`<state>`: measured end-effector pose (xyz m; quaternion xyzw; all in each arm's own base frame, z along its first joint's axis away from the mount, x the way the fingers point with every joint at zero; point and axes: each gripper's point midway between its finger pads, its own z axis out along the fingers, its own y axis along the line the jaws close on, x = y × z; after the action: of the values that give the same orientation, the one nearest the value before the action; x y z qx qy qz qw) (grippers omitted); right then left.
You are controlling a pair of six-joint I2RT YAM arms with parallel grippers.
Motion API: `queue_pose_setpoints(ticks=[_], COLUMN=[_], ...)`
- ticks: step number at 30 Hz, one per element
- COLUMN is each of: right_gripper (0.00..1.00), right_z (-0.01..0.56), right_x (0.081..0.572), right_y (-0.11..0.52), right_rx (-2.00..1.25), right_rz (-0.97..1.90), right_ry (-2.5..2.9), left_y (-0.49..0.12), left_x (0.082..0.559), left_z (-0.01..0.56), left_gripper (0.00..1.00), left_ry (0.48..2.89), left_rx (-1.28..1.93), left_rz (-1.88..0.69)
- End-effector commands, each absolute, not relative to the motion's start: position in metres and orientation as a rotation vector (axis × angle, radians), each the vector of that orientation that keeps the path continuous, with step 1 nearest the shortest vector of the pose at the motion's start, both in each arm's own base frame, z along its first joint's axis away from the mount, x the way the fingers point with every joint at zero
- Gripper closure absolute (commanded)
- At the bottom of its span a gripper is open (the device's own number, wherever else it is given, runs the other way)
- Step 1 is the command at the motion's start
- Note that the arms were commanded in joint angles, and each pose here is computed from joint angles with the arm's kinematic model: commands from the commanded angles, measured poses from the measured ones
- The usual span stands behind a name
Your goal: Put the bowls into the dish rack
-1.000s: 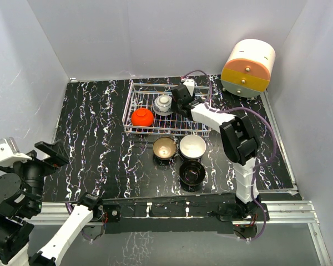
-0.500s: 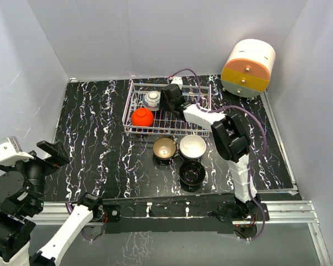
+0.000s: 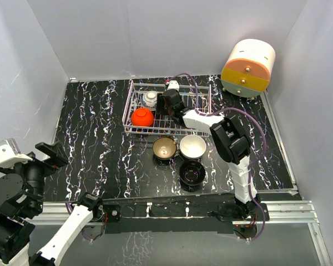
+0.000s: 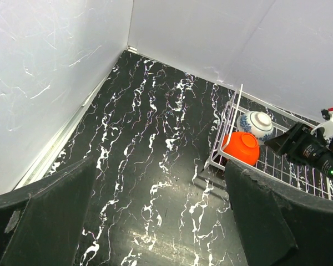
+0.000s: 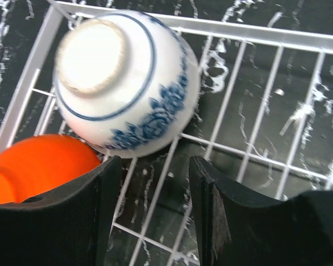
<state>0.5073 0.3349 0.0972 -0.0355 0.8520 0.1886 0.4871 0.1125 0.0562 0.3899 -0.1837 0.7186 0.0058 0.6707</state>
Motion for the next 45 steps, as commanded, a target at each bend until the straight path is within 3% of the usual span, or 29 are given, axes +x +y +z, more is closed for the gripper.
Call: queue_pose_setpoints(ticks=[1,17,25,32,37,41,45], right_gripper=[0.46,0.46,0.46,0.46,0.46,0.46,0.45], right_z=[0.168,0.148,0.136,0.135,0.135,0.152,0.208], right_x=[0.522,0.582,0.581,0.572,0.572,0.569,0.549], right_y=[0.313,0.308,0.321,0.377,0.373,0.346,0.327], right_rx=[0.04,0.129,0.126,-0.066,-0.022,0.077,0.093], right_rz=[0.415,0.196,0.267,0.548,0.521,0.428,0.449], right_ry=[1.88,1.877,1.918,1.921,1.913,1.872,1.772], left_y=[0.056,0.056,0.058,0.059,0.059,0.059,0.053], left_x=[0.116,0.118,0.118,0.119,0.117,0.116,0.119], left_z=[0.391,0.392,0.391,0.39,0.389,0.392,0.397], left_gripper=[0.03,0.03,0.03,0.03,0.03,0.03,0.03], left_ry=[1.612,1.613,1.615,1.619,1.619,1.624,1.636], left_rx=[-0.413,-0.412,-0.416,-0.416,-0.417,-0.408,-0.387], left_rz=[0.012,0.022,0.038,0.046,0.041,0.041,0.02])
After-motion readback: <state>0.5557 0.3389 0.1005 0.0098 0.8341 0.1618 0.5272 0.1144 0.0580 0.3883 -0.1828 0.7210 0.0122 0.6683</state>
